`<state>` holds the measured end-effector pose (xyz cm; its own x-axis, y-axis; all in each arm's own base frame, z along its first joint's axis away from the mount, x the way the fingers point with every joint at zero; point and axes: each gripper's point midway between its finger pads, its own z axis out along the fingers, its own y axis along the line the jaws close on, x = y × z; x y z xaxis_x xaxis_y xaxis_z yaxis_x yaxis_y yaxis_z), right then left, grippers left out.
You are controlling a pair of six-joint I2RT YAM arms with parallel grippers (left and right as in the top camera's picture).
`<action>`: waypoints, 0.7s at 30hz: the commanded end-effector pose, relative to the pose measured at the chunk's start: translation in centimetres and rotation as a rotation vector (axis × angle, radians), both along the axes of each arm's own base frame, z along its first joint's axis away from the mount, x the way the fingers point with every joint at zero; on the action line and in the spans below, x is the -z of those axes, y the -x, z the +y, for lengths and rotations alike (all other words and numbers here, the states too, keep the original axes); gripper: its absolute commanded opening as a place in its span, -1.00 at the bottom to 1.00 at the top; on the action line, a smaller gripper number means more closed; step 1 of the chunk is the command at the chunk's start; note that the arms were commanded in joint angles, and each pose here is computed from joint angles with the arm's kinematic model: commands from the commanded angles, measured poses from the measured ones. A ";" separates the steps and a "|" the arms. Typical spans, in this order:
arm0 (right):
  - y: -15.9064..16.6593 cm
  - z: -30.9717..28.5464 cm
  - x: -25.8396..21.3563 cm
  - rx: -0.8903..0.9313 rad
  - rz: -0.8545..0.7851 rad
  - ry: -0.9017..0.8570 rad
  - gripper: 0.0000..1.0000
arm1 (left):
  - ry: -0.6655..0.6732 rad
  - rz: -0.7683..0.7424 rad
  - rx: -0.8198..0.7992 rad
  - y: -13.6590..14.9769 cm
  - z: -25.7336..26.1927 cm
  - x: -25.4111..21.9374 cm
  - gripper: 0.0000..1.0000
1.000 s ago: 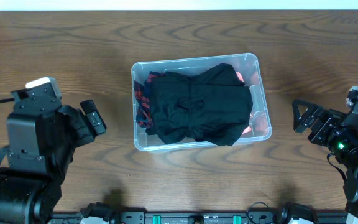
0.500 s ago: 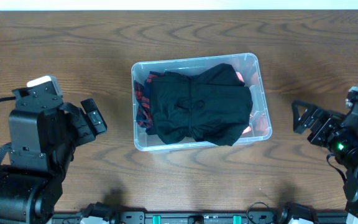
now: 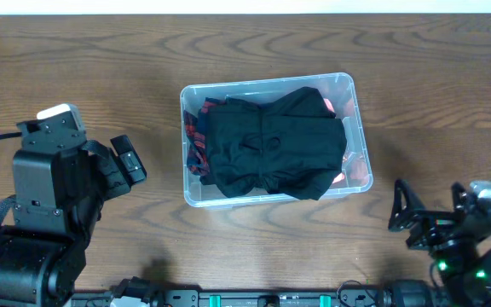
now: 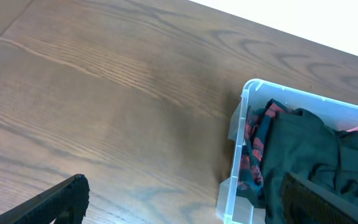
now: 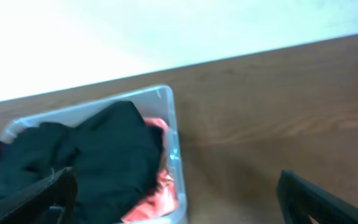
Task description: Pack container
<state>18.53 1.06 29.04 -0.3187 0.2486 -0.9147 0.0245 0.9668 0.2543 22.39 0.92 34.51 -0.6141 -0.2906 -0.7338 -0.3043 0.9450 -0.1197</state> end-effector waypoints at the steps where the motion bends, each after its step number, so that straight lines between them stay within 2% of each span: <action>1: -0.6 -0.7 4.4 0.036 0.022 0.030 0.98 | 0.001 0.000 -0.022 0.1 0.3 0.0 0.96; 9: -1.9 -0.1 10.8 0.008 0.022 0.024 0.99 | 0.001 0.000 -0.022 0.1 0.3 0.0 0.96; 21: -3.6 0.4 17.0 -0.011 0.033 0.025 0.98 | 0.001 0.000 -0.022 0.1 0.3 0.0 0.96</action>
<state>21.99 1.25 12.79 -0.3488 0.2390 -0.9062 0.0318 0.9694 0.2434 22.40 0.93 34.50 -0.6142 -0.2906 -0.7337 -0.3046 0.9450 -0.1193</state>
